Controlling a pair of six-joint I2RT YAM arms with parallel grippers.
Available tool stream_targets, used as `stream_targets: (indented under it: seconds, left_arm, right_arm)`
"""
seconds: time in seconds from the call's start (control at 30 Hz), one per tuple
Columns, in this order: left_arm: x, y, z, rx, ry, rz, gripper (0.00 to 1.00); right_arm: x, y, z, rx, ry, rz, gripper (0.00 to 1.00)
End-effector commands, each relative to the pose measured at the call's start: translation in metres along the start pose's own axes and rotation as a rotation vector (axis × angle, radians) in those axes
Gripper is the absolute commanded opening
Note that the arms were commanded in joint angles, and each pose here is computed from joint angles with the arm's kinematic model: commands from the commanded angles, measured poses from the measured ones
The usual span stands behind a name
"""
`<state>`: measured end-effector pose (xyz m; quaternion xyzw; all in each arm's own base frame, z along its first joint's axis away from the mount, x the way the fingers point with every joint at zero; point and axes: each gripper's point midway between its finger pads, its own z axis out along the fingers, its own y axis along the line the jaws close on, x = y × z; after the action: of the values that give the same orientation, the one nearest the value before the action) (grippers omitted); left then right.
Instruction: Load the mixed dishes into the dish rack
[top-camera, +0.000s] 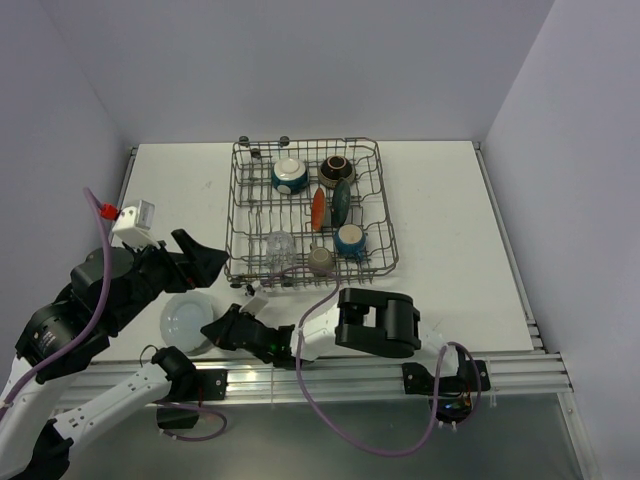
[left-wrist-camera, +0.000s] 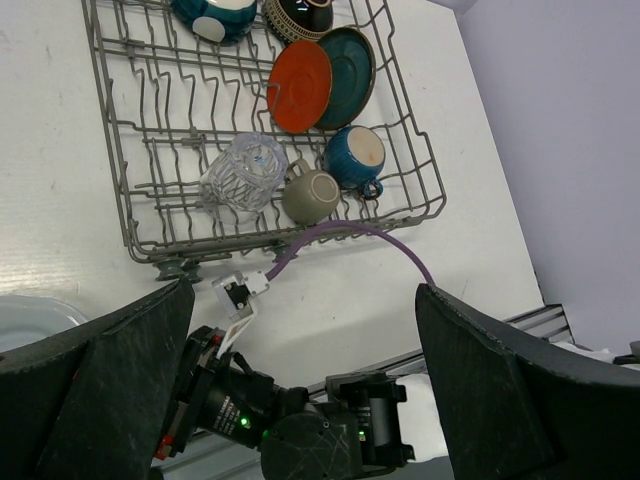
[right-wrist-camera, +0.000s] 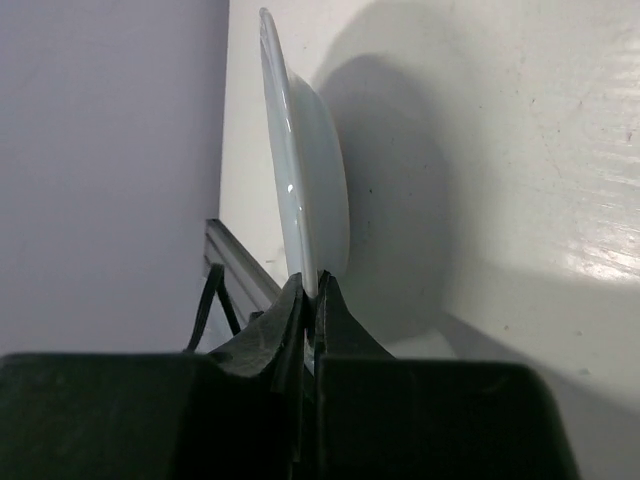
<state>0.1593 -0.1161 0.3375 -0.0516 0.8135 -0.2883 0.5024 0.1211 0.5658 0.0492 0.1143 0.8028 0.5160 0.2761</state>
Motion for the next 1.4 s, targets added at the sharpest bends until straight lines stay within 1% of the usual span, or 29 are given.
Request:
stream_targets:
  seconds: [0.0,0.07,0.17,0.27,0.37,0.47,0.63,0.73,0.83,0.87,0.93,1.07,1.2,1.23,1.3,1.37]
  left_arm:
    - [-0.009,-0.004,-0.004,0.017,-0.035,-0.025,0.99]
    - [-0.013,-0.001,-0.005,0.003,-0.056,-0.038,0.99]
    - [-0.027,-0.01,-0.014,0.046,-0.109,-0.059,0.99]
    - [-0.05,-0.018,-0.026,0.071,-0.182,-0.072,0.99]
    - [-0.064,-0.017,-0.025,0.04,-0.227,-0.059,0.99]
    - [-0.07,-0.017,-0.017,0.004,-0.235,-0.025,0.99]
    - [-0.087,-0.015,0.002,-0.085,-0.258,0.052,0.99]
    - [-0.099,-0.019,0.006,-0.113,-0.268,0.075,0.99]
    - [-0.114,-0.023,0.001,-0.124,-0.303,0.068,0.99]
    - [-0.12,-0.025,-0.002,-0.12,-0.323,0.061,0.99]
    - [-0.124,-0.027,-0.003,-0.117,-0.334,0.057,0.99]
    - [-0.13,-0.027,-0.006,-0.125,-0.36,0.044,0.99]
    - [-0.132,-0.028,-0.009,-0.102,-0.379,0.03,0.99]
    - [-0.13,-0.029,-0.008,-0.098,-0.376,0.03,0.99]
    - [-0.129,-0.029,-0.009,-0.091,-0.373,0.029,0.99]
    - [-0.126,-0.028,-0.007,-0.091,-0.366,0.026,0.99]
  right_arm:
    - [-0.012,0.025,-0.02,-0.011,-0.055,-0.161,0.0]
    - [-0.011,0.031,-0.027,-0.013,-0.065,-0.219,0.0]
    - [-0.014,0.053,-0.037,-0.043,-0.089,-0.284,0.0]
    - [-0.02,0.078,-0.047,-0.084,-0.116,-0.35,0.0]
    - [-0.028,0.111,-0.056,-0.156,-0.127,-0.389,0.0]
    - [-0.034,0.131,-0.06,-0.2,-0.145,-0.439,0.0]
    - [-0.058,0.158,-0.067,-0.235,-0.187,-0.467,0.0]
    - [-0.08,0.174,-0.074,-0.257,-0.225,-0.478,0.0]
    - [-0.107,0.185,-0.079,-0.26,-0.264,-0.503,0.0]
    - [-0.119,0.195,-0.086,-0.275,-0.281,-0.496,0.0]
    - [-0.143,0.196,-0.089,-0.258,-0.322,-0.504,0.0]
    - [-0.194,0.212,-0.112,-0.252,-0.423,-0.485,0.0]
    - [-0.247,0.206,-0.126,-0.138,-0.54,-0.469,0.0]
    - [-0.268,0.202,-0.13,-0.093,-0.594,-0.455,0.0]
    - [-0.285,0.193,-0.134,-0.021,-0.633,-0.456,0.0]
    - [-0.312,0.179,-0.141,0.082,-0.699,-0.448,0.0]
